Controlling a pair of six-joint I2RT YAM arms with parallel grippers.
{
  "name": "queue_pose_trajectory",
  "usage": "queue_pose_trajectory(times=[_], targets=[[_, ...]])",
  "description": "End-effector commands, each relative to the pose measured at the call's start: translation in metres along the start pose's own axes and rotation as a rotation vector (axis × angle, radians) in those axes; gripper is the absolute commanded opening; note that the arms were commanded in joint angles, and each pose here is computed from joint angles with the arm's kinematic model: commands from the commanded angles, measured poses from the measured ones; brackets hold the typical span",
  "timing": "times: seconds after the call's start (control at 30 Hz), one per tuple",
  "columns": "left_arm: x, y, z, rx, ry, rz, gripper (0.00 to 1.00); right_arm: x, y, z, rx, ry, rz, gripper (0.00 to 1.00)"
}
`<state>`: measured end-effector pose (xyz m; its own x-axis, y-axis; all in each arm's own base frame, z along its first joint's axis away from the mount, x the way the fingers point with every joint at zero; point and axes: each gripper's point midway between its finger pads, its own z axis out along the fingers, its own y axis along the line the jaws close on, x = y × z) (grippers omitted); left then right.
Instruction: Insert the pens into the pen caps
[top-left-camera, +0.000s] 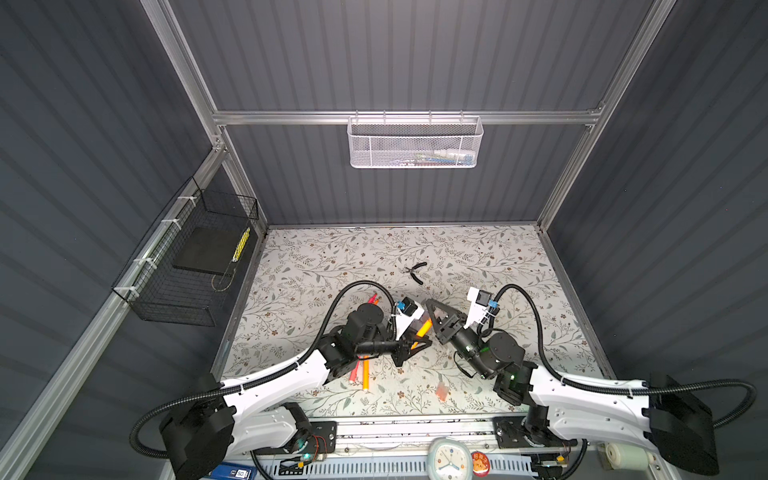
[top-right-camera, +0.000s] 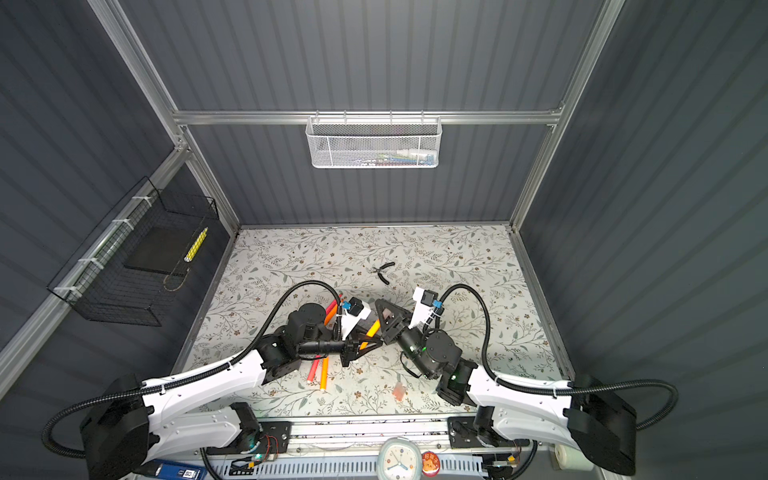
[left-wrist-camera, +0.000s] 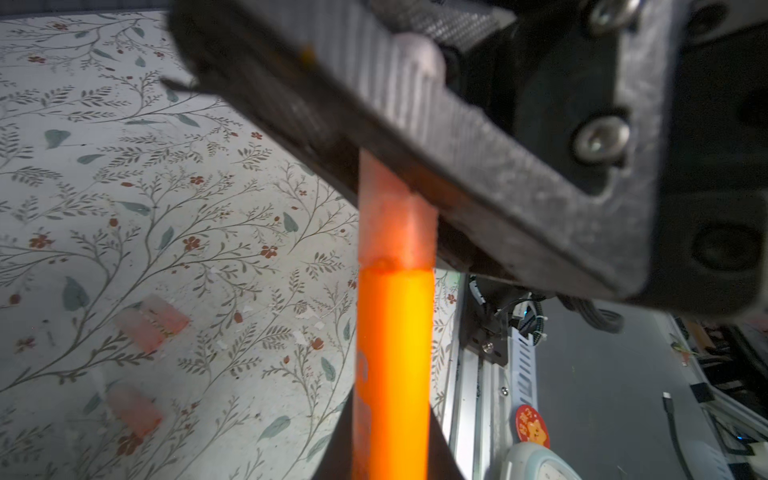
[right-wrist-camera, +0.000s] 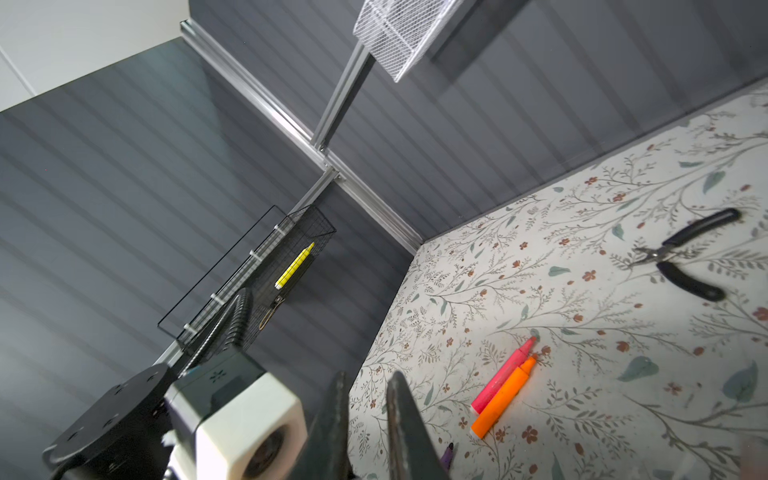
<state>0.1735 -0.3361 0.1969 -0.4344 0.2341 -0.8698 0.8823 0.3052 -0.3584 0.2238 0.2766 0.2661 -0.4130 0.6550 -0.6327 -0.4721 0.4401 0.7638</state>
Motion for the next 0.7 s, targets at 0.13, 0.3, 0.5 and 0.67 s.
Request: queue_pose_trajectory(times=[0.13, 0.3, 0.5, 0.67], targets=[[-0.131, 0.095, -0.076, -0.568, -0.521, -0.022, 0.00, 0.112, 0.019, -0.028, -0.057, 0.390, 0.054, 0.00], [-0.127, 0.088, -0.076, -0.533, -0.505, -0.023, 0.00, 0.111, 0.024, -0.030, -0.054, 0.369, -0.002, 0.00], [-0.105, 0.069, -0.065, -0.405, -0.432, 0.001, 0.00, 0.090, 0.017, -0.028, -0.004, 0.316, -0.048, 0.00], [-0.074, 0.067, -0.057, -0.363, -0.361, -0.007, 0.03, 0.074, -0.004, -0.024, 0.061, 0.287, -0.044, 0.00]])
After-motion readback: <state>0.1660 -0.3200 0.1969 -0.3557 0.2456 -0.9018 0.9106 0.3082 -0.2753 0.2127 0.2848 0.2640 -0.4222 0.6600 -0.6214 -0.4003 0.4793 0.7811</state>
